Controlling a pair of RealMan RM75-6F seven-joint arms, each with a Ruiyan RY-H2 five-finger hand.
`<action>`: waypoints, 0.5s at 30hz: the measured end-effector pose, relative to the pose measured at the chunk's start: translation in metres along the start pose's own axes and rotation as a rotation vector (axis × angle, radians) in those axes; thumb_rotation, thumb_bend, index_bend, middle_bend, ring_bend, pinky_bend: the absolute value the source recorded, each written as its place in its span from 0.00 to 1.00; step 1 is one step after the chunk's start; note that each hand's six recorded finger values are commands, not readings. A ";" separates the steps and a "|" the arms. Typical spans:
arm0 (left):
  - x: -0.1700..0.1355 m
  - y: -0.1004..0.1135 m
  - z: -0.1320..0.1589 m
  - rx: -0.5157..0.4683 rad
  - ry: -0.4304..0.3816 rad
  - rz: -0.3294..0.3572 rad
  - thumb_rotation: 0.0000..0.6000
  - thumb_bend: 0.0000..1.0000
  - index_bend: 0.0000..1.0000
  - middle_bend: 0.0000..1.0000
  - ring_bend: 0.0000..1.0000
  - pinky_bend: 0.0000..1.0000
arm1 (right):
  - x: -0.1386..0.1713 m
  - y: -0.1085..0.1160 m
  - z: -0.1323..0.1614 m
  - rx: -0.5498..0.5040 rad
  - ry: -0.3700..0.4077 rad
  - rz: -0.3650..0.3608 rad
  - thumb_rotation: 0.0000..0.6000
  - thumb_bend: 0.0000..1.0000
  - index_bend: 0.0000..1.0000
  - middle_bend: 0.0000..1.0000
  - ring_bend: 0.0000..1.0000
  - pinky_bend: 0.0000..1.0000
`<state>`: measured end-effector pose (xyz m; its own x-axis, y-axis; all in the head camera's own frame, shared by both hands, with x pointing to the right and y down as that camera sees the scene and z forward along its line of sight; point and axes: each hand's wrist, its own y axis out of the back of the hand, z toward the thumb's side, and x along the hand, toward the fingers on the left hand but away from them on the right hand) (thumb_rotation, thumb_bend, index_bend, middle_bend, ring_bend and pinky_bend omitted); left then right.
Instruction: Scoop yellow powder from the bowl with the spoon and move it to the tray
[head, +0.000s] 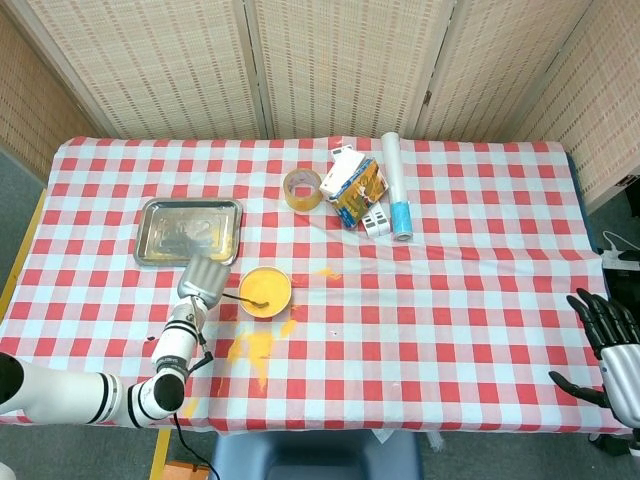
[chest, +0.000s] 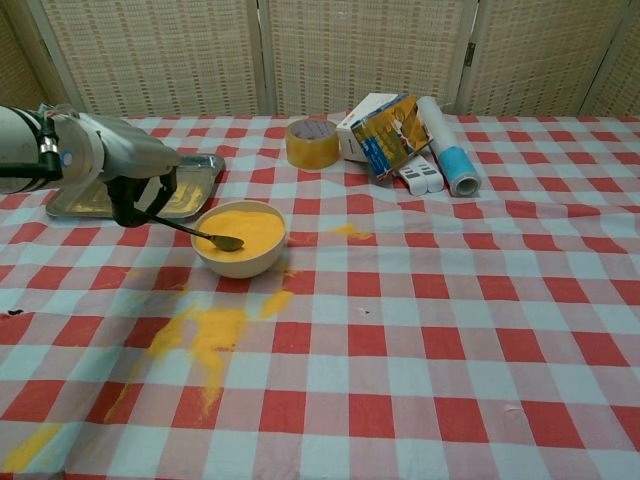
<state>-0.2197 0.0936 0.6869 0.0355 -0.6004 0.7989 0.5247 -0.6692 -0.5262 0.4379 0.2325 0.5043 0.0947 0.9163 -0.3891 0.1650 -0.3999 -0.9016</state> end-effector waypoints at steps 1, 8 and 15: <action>0.002 0.000 0.000 0.000 0.001 -0.001 1.00 0.65 0.97 1.00 1.00 1.00 | 0.000 -0.001 0.000 0.001 -0.001 0.002 1.00 0.04 0.00 0.00 0.00 0.00; 0.012 0.002 -0.001 -0.019 0.009 0.006 1.00 0.65 0.97 1.00 1.00 1.00 | -0.002 0.000 -0.002 0.002 -0.013 0.000 1.00 0.04 0.00 0.00 0.00 0.00; 0.021 0.010 -0.006 -0.019 0.027 0.054 1.00 0.65 0.97 1.00 1.00 1.00 | -0.004 0.000 -0.005 0.005 -0.023 -0.001 1.00 0.04 0.00 0.00 0.00 0.00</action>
<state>-0.2189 0.0717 0.6962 0.0402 -0.6469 0.7615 0.5066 -0.6437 -0.5736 0.4419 0.2289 0.5071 0.0722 0.9170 -0.3922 0.1601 -0.3988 -0.9029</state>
